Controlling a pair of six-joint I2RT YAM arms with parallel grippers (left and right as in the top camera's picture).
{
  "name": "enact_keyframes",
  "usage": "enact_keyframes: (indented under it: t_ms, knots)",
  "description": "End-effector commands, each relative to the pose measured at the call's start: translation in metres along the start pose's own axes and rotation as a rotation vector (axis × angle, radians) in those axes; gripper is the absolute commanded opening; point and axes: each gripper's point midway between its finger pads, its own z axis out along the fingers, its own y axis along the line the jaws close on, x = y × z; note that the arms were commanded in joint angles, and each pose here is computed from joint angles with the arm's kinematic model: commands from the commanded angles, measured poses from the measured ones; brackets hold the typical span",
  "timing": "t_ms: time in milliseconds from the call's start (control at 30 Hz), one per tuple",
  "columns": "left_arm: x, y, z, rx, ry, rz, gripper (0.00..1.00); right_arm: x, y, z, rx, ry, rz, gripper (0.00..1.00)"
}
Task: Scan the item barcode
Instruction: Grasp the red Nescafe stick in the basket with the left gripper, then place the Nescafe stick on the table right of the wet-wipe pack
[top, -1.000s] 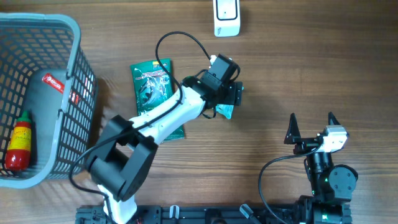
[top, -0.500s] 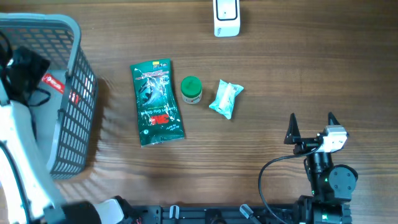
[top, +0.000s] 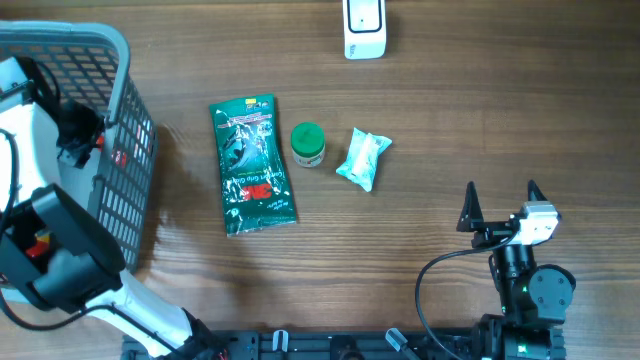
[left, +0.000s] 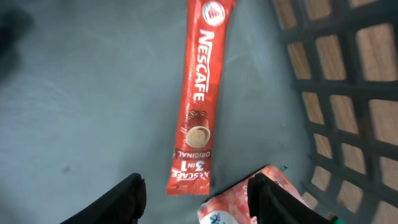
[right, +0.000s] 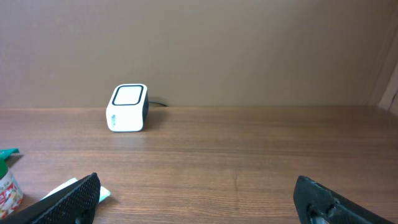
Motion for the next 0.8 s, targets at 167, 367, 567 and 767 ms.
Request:
enact_keyframes:
  t_ms: [167,367,567,767]
  knots:
    - [0.013,0.007,0.049,-0.071,0.074,0.006,0.53,-0.002,0.000,0.000,-0.002,-0.009,-0.014,1.00]
    - [0.025,-0.004,0.078,-0.095,0.089,0.068,0.53,-0.002,0.000,0.000,-0.002,-0.009,-0.014,1.00]
    - [0.029,0.001,0.079,-0.120,0.100,0.070,0.04,-0.002,0.000,0.000,-0.002,-0.009,-0.013,1.00]
    - [0.007,-0.008,0.021,-0.063,-0.013,0.061,0.04,-0.002,0.000,0.000,-0.002,-0.009,-0.014,1.00]
